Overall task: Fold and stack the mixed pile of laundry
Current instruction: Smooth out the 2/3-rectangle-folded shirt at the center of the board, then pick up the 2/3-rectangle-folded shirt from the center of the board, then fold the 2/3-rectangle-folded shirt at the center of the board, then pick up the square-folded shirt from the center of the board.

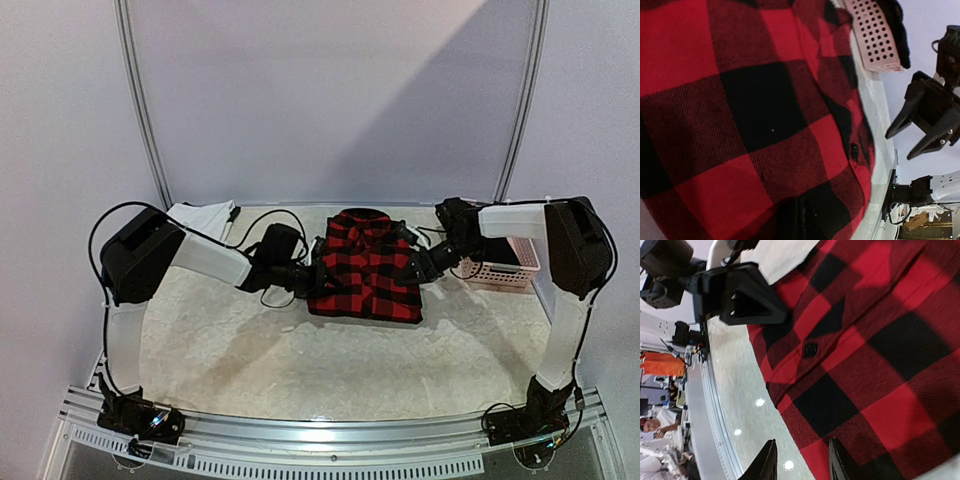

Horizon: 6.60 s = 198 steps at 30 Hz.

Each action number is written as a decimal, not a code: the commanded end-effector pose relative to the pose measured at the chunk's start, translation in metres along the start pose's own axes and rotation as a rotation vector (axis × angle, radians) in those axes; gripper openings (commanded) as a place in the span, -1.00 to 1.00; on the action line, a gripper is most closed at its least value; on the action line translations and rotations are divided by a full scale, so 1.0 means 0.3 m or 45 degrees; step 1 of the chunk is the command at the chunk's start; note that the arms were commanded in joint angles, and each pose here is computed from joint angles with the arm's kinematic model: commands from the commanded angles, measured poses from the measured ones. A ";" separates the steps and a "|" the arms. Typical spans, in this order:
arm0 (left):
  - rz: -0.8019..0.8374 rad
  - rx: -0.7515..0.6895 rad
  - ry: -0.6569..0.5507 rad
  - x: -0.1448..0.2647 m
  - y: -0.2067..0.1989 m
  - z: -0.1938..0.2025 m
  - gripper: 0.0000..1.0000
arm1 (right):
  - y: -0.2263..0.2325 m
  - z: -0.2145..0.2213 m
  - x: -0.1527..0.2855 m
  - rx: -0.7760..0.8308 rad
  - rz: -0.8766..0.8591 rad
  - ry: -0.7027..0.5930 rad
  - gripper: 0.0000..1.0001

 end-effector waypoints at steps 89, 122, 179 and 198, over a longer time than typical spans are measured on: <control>-0.428 -2.010 0.813 -0.011 -0.084 0.275 -0.31 | -0.040 0.274 -0.144 1.473 0.862 0.301 0.32; -0.423 -1.900 0.580 0.307 -0.578 0.156 -1.00 | 0.338 0.514 0.128 1.317 0.633 0.189 -1.00; -0.564 -2.149 0.363 -0.063 -0.231 0.003 0.59 | 0.111 -0.066 0.207 0.860 0.648 -0.272 0.25; -1.143 -2.414 0.310 -0.298 -0.099 0.011 0.02 | 0.095 -0.064 0.214 0.846 0.649 -0.278 0.25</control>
Point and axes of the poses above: each gripper's point midway between its finger pads, its own x axis back along the fingers, its own y axis along the line the jaws close on, z = x × y, the point moved 7 cm from there along x, back along the fingers, and after that the axes turned 13 degrees about -x, right-handed, at the moved point
